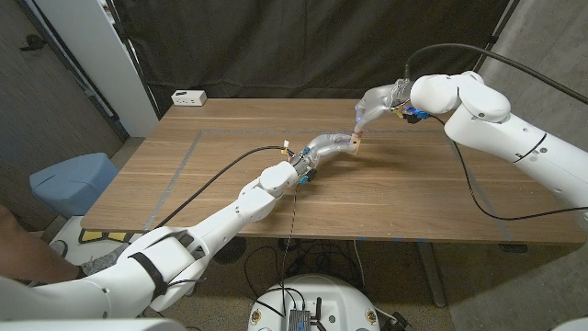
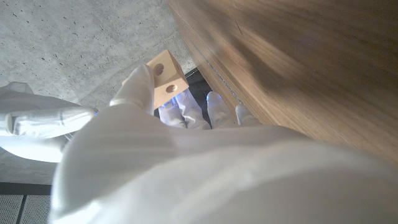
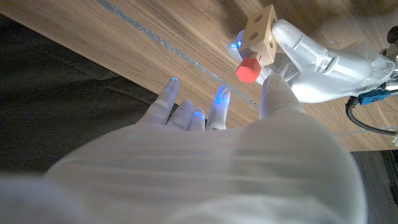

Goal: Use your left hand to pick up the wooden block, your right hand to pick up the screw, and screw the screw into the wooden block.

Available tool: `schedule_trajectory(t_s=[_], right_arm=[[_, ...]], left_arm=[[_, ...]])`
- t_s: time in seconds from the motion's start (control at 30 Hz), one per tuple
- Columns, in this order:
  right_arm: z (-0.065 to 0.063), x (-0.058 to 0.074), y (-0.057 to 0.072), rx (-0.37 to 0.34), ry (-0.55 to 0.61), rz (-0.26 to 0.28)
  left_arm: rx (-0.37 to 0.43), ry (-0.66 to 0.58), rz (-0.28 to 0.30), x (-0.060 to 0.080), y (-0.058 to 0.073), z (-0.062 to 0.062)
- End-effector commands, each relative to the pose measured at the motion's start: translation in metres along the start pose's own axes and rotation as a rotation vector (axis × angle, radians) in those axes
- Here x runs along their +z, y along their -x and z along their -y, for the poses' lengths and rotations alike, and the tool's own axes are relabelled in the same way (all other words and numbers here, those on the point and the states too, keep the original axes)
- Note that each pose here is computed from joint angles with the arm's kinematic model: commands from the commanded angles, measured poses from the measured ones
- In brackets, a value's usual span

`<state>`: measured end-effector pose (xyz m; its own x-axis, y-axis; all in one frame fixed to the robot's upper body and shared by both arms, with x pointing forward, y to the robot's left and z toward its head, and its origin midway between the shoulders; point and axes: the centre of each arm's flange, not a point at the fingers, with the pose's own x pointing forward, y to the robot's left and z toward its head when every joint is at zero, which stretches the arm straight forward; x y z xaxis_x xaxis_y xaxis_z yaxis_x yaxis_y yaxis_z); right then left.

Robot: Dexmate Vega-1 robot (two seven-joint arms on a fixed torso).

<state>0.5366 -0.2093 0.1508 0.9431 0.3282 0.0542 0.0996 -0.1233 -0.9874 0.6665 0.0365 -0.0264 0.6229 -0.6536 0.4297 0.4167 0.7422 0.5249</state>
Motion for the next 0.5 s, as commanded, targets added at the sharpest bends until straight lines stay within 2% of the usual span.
schedule_trajectory(t_s=[0.03,0.5], right_arm=[[0.0009,-0.0006,-0.0045,0.045,0.004,0.034],[-0.0021,-0.0021,-0.0074,0.054,0.026,0.016]], left_arm=[[0.000,-0.001,-0.002,-0.0007,-0.0036,-0.0027],[-0.004,-0.008,0.003,0.0012,-0.0049,-0.0019]])
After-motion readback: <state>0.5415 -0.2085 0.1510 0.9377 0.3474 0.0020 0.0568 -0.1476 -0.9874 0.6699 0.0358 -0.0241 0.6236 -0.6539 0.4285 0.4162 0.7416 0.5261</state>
